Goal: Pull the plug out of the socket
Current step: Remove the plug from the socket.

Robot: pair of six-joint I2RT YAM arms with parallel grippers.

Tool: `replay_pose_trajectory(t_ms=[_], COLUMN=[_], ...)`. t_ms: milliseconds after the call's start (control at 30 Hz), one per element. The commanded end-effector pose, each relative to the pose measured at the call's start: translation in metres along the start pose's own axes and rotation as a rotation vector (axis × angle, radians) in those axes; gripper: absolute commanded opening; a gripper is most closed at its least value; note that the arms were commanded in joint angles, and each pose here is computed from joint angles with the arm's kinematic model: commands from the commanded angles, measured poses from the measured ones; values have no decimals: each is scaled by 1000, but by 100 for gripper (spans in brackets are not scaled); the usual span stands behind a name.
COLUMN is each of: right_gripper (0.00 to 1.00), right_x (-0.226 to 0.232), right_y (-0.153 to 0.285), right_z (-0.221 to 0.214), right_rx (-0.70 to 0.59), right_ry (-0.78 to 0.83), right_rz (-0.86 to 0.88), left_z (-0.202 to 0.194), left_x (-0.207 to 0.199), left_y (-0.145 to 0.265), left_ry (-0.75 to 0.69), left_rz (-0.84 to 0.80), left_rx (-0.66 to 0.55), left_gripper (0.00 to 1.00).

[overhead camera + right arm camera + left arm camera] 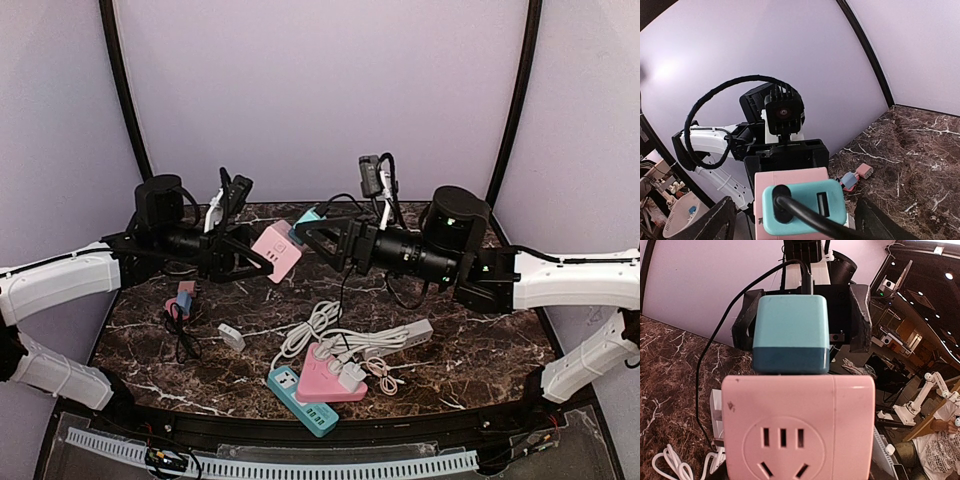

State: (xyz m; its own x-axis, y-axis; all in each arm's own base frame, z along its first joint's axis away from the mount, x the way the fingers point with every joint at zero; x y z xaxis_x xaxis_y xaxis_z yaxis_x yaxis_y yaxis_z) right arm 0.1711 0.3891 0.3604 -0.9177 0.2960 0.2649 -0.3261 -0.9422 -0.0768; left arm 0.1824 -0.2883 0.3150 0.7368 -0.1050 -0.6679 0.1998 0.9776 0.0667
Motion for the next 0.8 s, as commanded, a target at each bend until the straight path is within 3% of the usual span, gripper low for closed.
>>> replay_pose_trajectory(t_ms=[0, 167, 333, 567, 767], right_gripper=[80, 73, 60, 39, 15], right_x=[2, 4, 2, -2, -7], right_y=[1, 0, -1, -3, -2], right_z=[19, 20, 17, 12, 9], right_rx=[-70, -77, -75, -67, -64], right_ry=[11, 5, -5, -16, -23], right_rz=[24, 43, 45, 42, 23], left_z=[-2, -3, -4, -5, -5], left_x=[-14, -16, -17, -18, -17], left_y=[-3, -4, -5, -6, -7], left_ry=[-53, -52, -50, -50, -51], left_rz=[-66, -74, -84, -89, -84], left_rx=[23, 30, 38, 42, 40], left_gripper=[1, 1, 1, 1, 1])
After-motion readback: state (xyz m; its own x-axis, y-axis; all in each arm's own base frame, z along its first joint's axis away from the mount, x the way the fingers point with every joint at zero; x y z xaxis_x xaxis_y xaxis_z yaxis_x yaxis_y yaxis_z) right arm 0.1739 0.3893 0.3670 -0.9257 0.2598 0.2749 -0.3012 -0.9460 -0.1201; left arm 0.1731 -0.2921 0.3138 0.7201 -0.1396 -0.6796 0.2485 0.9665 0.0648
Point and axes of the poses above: each gripper's point midway between its finger pads, its own y axis back along the fingers, its own x axis along the line the jaws close on, z = x × y, the point moved 3 cm from there along y, back along the fingers, and after that the axes turned 15 degrees about y, right-handed, at the moved point
